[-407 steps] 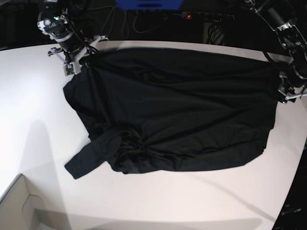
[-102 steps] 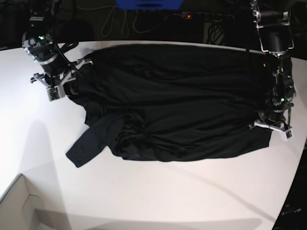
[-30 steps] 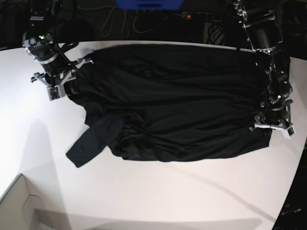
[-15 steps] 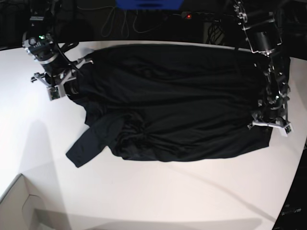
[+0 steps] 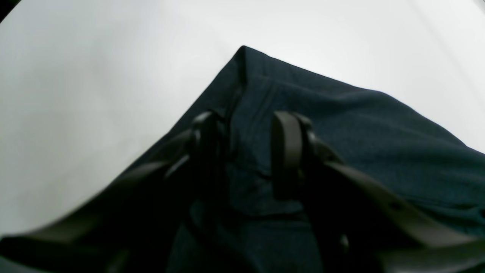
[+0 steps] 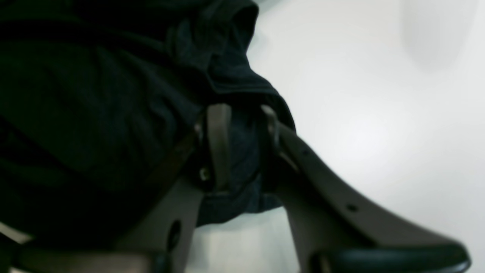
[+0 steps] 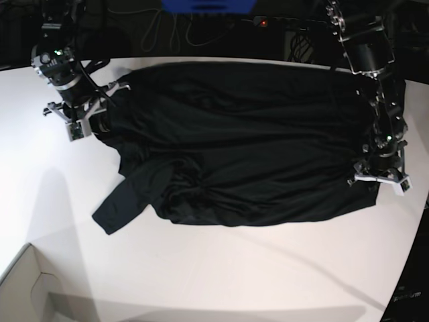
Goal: Layout the t-shirt on the table in an organized manner, then fold the t-shirt properly
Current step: 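Keep the left gripper holding the shirt corner while the right gripper holds its edge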
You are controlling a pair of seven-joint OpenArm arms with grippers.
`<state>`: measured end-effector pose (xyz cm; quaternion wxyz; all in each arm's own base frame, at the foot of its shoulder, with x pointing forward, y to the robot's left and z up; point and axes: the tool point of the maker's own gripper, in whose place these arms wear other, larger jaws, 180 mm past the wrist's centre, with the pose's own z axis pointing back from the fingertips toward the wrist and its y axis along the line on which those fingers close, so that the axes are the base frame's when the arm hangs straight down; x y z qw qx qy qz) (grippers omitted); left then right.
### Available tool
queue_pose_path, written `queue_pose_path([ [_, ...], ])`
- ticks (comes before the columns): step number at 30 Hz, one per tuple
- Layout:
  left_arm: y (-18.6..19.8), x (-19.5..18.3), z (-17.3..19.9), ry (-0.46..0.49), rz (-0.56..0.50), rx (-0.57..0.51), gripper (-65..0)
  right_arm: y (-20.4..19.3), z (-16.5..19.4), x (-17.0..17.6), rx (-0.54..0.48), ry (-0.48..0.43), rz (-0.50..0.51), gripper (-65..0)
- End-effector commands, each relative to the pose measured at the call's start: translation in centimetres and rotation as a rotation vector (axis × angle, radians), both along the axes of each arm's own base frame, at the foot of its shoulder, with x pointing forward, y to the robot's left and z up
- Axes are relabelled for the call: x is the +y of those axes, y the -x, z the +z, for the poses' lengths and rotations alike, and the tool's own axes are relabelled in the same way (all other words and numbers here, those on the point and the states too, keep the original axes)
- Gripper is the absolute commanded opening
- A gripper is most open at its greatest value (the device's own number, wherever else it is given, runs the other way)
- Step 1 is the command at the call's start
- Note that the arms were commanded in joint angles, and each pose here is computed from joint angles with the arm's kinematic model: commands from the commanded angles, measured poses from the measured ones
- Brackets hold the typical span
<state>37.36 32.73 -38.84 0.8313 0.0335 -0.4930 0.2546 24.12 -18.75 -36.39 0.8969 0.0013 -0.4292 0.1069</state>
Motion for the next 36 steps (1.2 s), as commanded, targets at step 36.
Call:
queue_pose_path([
  [36, -0.98, 0.86, 2.14, -0.03, 0.008, -0.06, -45.5, -0.52, 0.99, -0.05, -0.041, -0.004, 0.005, -51.3],
])
